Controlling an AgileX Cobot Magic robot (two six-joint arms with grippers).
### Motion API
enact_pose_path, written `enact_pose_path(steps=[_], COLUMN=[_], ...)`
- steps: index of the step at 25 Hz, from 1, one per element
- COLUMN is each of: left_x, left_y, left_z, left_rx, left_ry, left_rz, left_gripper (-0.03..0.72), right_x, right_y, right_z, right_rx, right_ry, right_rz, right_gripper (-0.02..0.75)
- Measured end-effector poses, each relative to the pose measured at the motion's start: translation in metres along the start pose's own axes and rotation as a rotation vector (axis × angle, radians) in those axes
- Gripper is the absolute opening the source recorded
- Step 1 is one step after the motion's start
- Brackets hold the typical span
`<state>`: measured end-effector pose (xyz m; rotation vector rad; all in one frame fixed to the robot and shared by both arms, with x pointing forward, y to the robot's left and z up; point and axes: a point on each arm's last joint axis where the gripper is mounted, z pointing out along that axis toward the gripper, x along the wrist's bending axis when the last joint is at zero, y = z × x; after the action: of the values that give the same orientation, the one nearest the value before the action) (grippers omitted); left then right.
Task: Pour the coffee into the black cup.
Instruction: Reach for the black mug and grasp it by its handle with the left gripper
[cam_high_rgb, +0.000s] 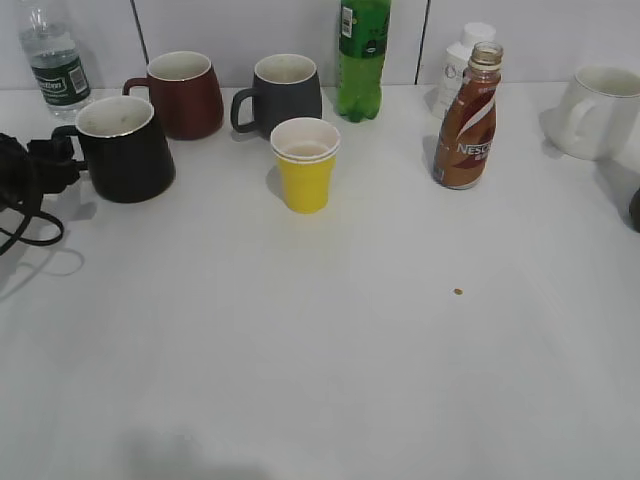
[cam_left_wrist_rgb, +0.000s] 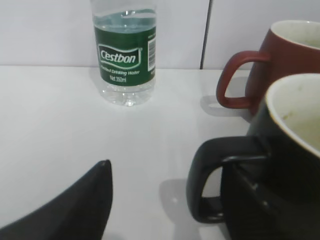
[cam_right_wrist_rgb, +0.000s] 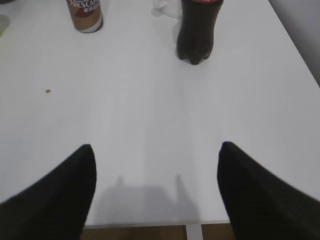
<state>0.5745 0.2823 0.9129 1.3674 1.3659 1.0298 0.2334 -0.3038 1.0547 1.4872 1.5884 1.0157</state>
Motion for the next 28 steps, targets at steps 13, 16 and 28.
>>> enact_pose_path(steps=[13, 16, 28], left_x=[-0.002, -0.001, 0.021], left_y=[-0.008, -0.004, -0.007], left_z=[0.013, 0.016, 0.037], left_rx=[0.014, -0.001, -0.026], left_ry=[-0.054, -0.057, -0.135], left_rz=[0.046, 0.051, 0.161], left_gripper=[0.508, 0.508, 0.458], right_x=[0.0, 0.0, 0.0], right_y=[0.0, 0.0, 0.0], right_z=[0.0, 0.0, 0.0], right_rx=[0.0, 0.0, 0.0], right_ry=[0.0, 0.0, 0.0], right_rz=[0.0, 0.0, 0.0], right_gripper=[0.589, 0.589, 0.589])
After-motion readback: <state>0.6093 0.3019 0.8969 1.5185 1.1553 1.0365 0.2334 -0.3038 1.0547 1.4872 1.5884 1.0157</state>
